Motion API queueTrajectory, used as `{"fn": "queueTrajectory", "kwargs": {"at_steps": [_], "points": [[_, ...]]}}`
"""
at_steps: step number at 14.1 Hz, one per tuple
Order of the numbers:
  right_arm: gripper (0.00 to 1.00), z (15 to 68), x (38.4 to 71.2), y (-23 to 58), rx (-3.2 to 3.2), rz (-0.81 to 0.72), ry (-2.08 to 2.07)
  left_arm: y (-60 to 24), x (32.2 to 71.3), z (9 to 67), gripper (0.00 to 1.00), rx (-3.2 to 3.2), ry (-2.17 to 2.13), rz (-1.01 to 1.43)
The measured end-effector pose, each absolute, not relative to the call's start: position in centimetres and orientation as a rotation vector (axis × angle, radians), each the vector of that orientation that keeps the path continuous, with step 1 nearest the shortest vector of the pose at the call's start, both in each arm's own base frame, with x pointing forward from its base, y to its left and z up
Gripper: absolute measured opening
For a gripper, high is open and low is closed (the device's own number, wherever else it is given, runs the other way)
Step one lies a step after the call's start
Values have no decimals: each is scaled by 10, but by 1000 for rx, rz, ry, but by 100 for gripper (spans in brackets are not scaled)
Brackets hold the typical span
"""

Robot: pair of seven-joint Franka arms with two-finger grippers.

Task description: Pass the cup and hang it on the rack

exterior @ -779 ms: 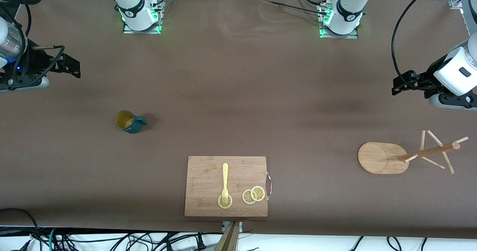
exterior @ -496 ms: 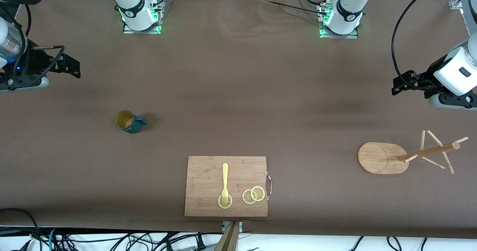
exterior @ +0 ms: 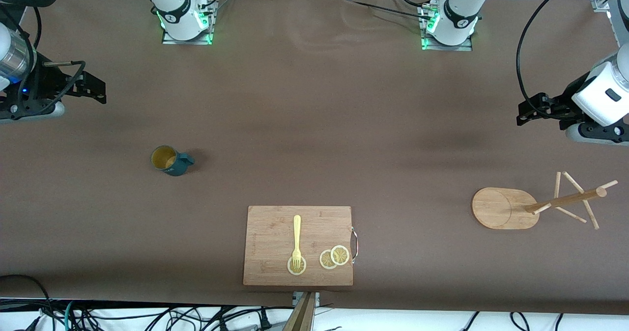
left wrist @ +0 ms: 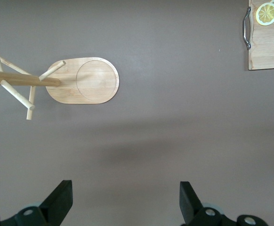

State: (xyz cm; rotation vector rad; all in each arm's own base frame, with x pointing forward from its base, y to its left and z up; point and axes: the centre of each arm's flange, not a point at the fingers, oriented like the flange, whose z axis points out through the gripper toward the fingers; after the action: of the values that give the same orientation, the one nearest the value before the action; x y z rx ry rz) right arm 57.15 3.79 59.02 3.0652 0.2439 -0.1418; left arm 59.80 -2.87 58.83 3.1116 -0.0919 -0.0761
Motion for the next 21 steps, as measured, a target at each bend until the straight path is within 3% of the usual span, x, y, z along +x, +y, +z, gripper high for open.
{"fn": "queueTrajectory", "kwargs": {"at_steps": [21], "points": [[100,589,574,11,3194,-142,135,-29,598,588,100,3112,-92,-76]]}}
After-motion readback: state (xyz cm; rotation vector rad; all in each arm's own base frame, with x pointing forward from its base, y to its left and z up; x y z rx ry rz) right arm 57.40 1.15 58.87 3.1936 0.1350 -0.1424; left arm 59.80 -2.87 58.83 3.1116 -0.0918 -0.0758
